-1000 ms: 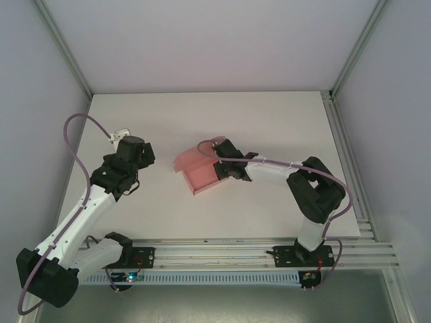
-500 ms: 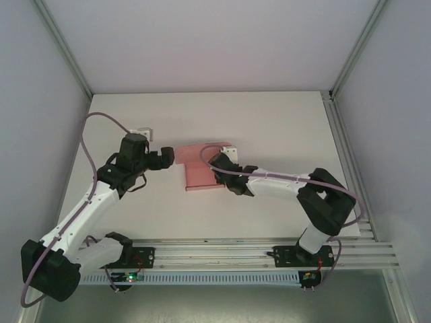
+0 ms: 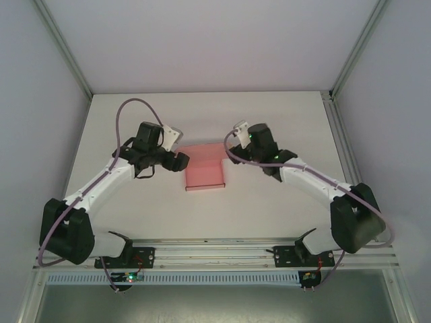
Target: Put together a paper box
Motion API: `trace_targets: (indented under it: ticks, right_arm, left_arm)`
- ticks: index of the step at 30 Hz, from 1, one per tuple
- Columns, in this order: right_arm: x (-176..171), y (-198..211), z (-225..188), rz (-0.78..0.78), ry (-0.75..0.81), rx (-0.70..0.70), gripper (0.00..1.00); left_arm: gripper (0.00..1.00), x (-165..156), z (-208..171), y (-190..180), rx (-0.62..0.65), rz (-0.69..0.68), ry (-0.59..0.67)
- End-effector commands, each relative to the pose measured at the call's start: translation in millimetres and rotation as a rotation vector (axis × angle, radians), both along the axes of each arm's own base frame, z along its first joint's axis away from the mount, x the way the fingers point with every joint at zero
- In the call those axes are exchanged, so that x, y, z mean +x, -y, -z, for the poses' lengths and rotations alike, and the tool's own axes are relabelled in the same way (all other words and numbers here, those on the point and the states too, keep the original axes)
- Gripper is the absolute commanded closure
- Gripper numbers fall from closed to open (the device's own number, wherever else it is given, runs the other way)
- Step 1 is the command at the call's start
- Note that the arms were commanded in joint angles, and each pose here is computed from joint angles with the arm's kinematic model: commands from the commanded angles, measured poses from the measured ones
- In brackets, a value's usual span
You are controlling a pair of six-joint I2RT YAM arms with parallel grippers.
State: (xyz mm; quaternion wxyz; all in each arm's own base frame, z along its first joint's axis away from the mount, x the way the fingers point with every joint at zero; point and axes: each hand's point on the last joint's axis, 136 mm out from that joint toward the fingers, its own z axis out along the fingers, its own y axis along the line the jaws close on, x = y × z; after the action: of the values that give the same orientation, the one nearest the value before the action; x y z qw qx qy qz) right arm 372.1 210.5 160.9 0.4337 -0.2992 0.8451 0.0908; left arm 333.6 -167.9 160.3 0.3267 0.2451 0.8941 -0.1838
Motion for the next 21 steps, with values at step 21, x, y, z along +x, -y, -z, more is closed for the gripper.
trace_targets:
  ticks: [21]
  right_arm:
    - [13,-40,9,-0.557,-0.081,-0.138,0.33]
  left_arm:
    - [0.43,-4,35,-4,0.148,0.134,-0.163]
